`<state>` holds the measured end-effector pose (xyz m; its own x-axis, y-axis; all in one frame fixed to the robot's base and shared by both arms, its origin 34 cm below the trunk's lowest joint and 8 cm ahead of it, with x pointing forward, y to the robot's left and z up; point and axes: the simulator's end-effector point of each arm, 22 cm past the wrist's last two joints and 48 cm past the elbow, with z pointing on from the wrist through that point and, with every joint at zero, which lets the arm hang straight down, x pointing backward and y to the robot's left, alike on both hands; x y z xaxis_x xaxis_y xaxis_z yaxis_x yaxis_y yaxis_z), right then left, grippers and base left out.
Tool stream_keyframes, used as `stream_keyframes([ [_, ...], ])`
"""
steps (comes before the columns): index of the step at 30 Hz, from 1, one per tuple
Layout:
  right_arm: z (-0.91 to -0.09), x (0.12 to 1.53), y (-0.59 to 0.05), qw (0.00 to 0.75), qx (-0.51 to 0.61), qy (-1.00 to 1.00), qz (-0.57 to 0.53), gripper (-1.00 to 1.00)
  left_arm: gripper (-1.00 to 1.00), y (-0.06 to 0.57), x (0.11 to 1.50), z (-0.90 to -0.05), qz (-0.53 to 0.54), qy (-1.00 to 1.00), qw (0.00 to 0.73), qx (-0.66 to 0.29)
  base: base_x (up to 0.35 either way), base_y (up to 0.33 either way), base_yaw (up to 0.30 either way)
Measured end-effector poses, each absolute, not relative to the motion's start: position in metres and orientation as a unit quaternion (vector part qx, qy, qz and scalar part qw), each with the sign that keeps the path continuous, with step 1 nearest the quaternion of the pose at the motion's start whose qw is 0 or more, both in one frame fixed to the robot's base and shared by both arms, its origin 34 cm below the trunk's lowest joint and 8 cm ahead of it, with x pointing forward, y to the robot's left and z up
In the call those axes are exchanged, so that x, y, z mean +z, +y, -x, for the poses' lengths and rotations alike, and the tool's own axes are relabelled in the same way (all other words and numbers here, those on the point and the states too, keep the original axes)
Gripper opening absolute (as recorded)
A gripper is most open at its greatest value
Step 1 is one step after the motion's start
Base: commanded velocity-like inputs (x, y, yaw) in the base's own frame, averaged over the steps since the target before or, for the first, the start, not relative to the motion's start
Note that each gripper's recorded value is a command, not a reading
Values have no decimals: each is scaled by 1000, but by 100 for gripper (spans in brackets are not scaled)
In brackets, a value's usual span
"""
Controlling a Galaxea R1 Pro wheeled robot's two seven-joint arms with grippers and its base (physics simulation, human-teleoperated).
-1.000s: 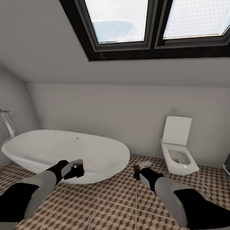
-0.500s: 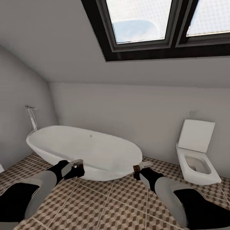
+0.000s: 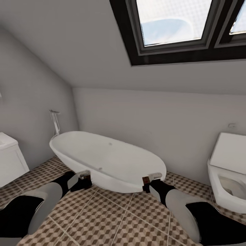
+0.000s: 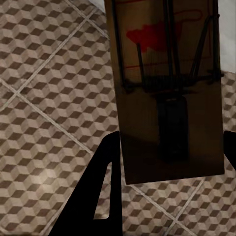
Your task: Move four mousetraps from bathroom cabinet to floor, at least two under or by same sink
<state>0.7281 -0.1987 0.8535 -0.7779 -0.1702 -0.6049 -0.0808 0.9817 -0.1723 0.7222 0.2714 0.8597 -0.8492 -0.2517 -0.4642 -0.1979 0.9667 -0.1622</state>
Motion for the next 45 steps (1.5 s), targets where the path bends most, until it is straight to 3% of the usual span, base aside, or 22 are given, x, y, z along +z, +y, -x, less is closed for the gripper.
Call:
stream_keyframes([
  [45, -728, 853, -198, 326, -67, 941, 67, -100, -100, 267, 859, -722, 115, 961, 247, -56, 0, 0, 288],
])
